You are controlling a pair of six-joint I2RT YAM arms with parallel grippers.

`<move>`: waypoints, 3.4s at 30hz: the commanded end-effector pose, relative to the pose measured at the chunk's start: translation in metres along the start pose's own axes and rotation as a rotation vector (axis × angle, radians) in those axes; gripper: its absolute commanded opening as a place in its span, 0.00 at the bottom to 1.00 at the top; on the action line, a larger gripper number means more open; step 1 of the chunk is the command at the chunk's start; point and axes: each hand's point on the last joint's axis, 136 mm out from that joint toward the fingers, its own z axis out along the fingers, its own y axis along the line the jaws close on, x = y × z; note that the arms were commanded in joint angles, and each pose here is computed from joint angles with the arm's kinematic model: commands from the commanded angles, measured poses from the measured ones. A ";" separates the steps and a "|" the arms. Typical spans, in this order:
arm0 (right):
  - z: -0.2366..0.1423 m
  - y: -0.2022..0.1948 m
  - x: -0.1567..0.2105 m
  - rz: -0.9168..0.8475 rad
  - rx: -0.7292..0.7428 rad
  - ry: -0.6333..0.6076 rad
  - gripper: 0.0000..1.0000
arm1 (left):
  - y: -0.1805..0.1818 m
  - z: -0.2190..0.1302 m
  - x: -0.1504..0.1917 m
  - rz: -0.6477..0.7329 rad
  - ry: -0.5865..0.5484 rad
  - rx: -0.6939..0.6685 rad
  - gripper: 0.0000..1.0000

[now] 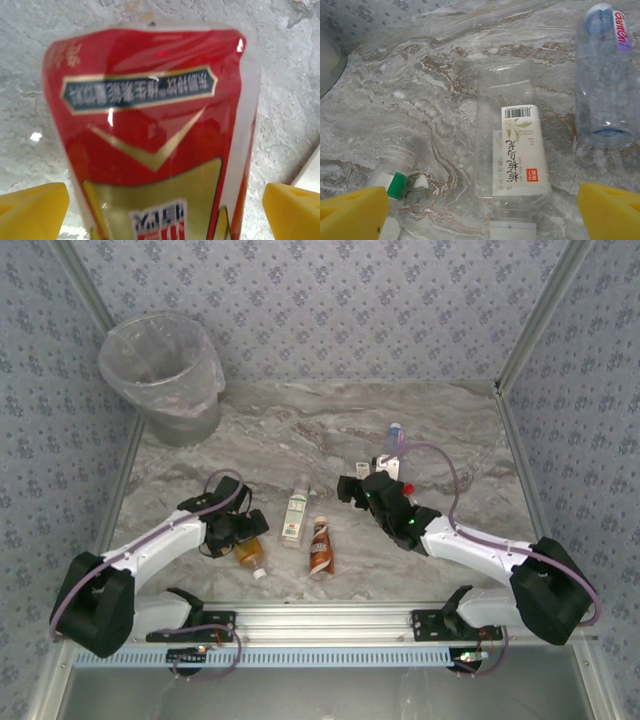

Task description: Put the plastic bottles in the bin

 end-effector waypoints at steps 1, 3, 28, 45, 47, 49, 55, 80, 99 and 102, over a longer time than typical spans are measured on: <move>-0.001 0.013 -0.007 -0.027 -0.032 -0.008 0.99 | -0.001 0.008 -0.002 0.019 -0.012 -0.010 0.98; -0.002 0.013 -0.005 -0.031 -0.028 -0.004 0.99 | -0.001 0.011 -0.001 0.039 0.000 -0.019 0.95; -0.004 0.022 -0.005 -0.082 -0.029 -0.007 0.99 | 0.010 0.021 0.001 0.170 0.015 -0.117 0.64; -0.004 0.032 -0.007 -0.112 -0.058 -0.007 0.99 | -0.022 0.001 -0.027 0.182 -0.093 -0.029 0.59; -0.004 0.032 -0.008 -0.113 -0.056 -0.009 0.99 | -0.025 -0.004 -0.033 0.187 -0.114 -0.026 0.58; -0.004 0.032 -0.009 -0.110 -0.056 -0.011 0.99 | -0.028 -0.009 -0.038 0.195 -0.139 -0.021 0.57; -0.004 0.035 -0.010 -0.116 -0.059 -0.009 0.99 | -0.047 -0.026 -0.052 0.203 -0.193 0.041 0.57; -0.005 0.055 -0.032 -0.092 -0.121 -0.089 0.99 | -0.140 -0.139 -0.180 0.205 -0.634 0.276 0.55; -0.010 0.060 -0.041 -0.106 -0.135 -0.121 0.99 | -0.182 -0.275 -0.254 0.257 -0.985 0.433 0.54; -0.011 0.059 -0.044 -0.102 -0.134 -0.132 0.99 | -0.177 -0.300 -0.266 0.249 -1.062 0.416 0.53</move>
